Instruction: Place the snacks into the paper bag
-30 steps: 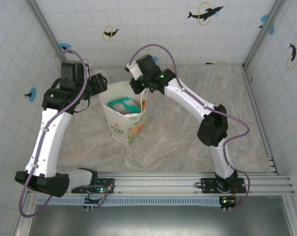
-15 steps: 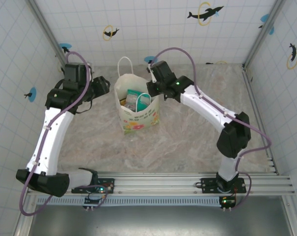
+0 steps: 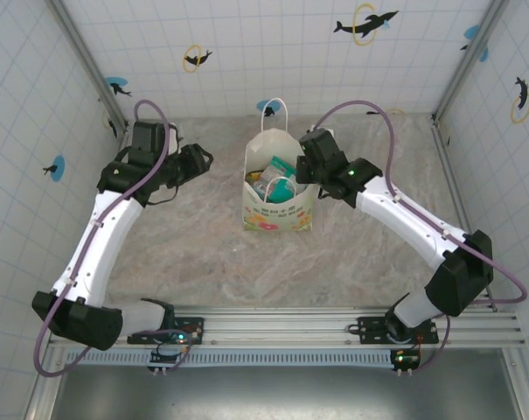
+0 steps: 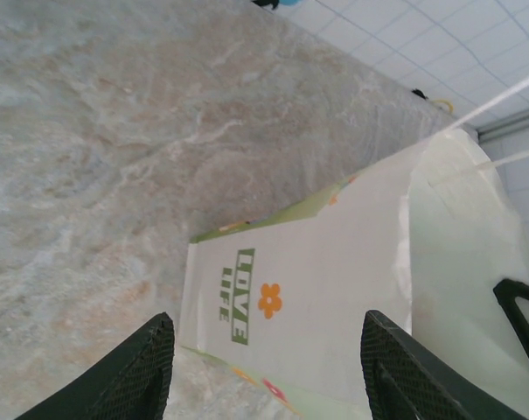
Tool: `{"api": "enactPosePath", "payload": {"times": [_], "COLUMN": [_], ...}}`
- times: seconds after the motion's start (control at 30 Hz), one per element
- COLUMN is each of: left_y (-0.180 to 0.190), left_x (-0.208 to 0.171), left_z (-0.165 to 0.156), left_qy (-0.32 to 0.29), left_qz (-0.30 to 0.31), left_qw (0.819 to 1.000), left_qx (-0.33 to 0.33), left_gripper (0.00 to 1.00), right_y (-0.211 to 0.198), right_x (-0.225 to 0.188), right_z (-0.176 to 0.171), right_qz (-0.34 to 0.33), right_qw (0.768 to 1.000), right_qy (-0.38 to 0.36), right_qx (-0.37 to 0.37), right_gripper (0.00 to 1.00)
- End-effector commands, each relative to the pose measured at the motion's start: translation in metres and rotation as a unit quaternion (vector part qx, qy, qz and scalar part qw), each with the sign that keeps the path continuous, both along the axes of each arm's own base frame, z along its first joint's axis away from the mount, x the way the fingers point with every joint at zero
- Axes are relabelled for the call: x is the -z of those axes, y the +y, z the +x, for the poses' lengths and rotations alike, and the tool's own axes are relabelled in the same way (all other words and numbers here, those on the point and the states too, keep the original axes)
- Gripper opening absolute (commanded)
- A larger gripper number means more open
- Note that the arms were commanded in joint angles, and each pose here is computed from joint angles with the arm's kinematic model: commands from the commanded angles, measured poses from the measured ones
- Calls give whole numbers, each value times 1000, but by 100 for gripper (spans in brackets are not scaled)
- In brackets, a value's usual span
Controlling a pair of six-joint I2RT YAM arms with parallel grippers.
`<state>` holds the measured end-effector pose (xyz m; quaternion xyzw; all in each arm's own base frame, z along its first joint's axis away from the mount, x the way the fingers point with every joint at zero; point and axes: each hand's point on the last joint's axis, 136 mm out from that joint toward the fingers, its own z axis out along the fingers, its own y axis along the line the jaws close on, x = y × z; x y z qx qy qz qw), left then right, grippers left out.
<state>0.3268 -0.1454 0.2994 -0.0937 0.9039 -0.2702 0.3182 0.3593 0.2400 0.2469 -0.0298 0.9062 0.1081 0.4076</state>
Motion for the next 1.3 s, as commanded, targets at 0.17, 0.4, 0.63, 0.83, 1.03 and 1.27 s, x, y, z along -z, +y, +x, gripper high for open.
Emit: {"api": "enactPosePath", "payload": {"times": [0.17, 0.4, 0.63, 0.83, 1.03, 1.27], "left_y": [-32, -66, -76, -81, -86, -94], "left_x": [-1, 8, 21, 29, 31, 42], "left_z": [1, 1, 18, 28, 43, 47], "left_qy": [-4, -5, 14, 13, 12, 27], "left_qz": [-31, -24, 33, 57, 82, 98], "left_qw": [999, 997, 995, 994, 993, 990], "left_qx": [24, 71, 90, 90, 87, 98], "left_gripper": [66, 68, 66, 63, 56, 46], "right_y": [-8, -4, -5, -5, -7, -9], "right_x": [-21, -20, -22, -21, -21, -21], "right_z": [0, 0, 1, -1, -2, -2], "right_qz": [28, 34, 34, 39, 42, 50], "right_qw": [999, 999, 999, 999, 998, 998], "right_qy": [-30, -29, -31, -29, -31, -32], "right_qx": [31, 24, 21, 18, 17, 15], "right_gripper": [0, 0, 0, 0, 0, 0]}}
